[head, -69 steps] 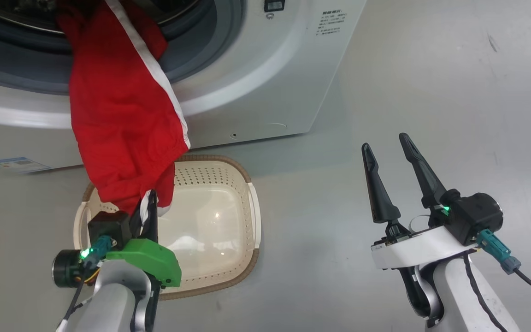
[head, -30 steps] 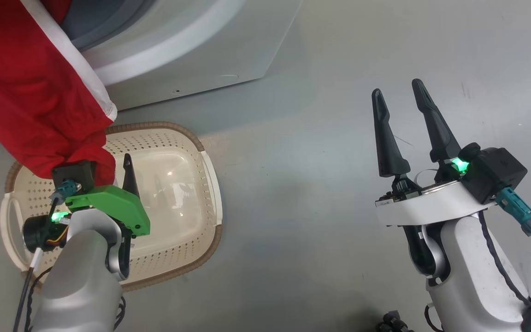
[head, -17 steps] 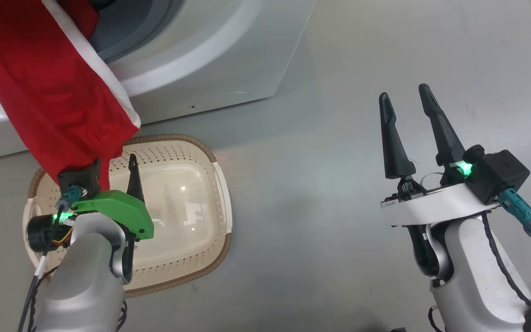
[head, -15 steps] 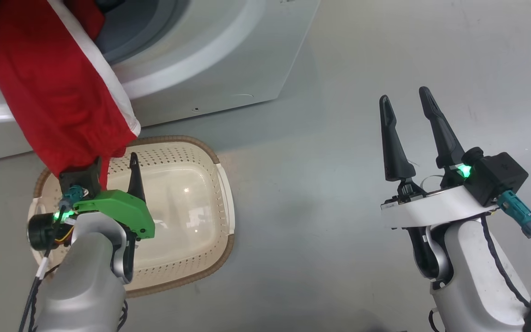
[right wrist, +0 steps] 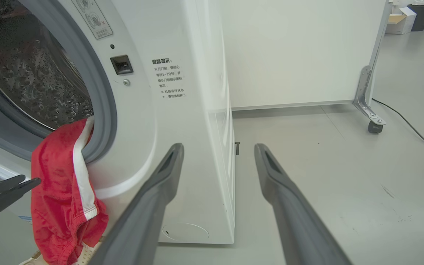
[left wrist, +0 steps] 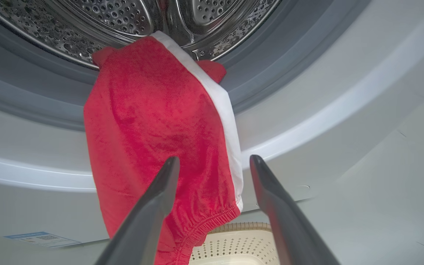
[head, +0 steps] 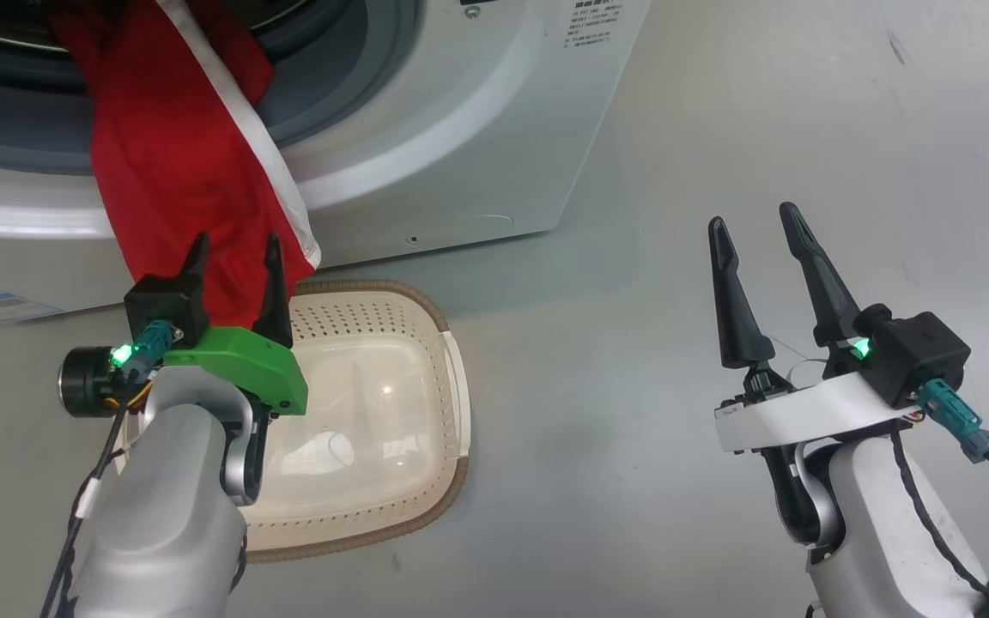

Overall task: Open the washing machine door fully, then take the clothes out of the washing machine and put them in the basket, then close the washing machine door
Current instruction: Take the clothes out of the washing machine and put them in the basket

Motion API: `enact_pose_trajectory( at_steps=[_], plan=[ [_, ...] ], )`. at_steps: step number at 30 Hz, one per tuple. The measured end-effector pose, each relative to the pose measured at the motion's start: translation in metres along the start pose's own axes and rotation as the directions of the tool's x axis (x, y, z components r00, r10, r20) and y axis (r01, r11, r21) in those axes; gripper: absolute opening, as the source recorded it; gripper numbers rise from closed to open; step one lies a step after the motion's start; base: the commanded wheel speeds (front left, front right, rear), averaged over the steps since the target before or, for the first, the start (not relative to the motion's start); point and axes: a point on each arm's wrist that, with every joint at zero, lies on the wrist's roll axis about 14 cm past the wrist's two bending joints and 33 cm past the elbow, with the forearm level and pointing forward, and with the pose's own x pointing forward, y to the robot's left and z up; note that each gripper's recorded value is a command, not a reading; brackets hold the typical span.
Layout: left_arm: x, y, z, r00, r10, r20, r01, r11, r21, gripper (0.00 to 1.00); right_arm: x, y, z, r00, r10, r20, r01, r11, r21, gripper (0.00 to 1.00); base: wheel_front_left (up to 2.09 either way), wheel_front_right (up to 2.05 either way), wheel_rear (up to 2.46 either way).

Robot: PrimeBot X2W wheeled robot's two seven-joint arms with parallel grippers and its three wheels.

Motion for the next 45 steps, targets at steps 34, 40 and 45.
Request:
enact_pose_trajectory(
  at_steps=[34, 40, 45],
  plan=[
    [-0.095, -0.017, 0.063, 0.969, -0.019, 0.247, 0.013, 1.0, 0.024, 1.0, -0.032, 0.02, 0.0, 0.999, 0.022, -0.029, -0.022, 1.0, 0.003, 1.0, 0.0, 0.0, 0.0],
    [-0.103, -0.017, 0.059, 0.97, -0.014, 0.243, 0.01, 1.0, 0.017, 1.0, -0.034, 0.024, -0.003, 0.999, 0.031, -0.038, -0.031, 1.0, 0.005, 1.0, 0.0, 0.0, 0.0],
    [-0.107, -0.017, 0.058, 0.97, -0.011, 0.244, 0.008, 1.0, 0.015, 1.0, -0.036, 0.026, -0.005, 0.998, 0.035, -0.043, -0.035, 0.999, 0.006, 1.0, 0.0, 0.0, 0.0]
  ],
)
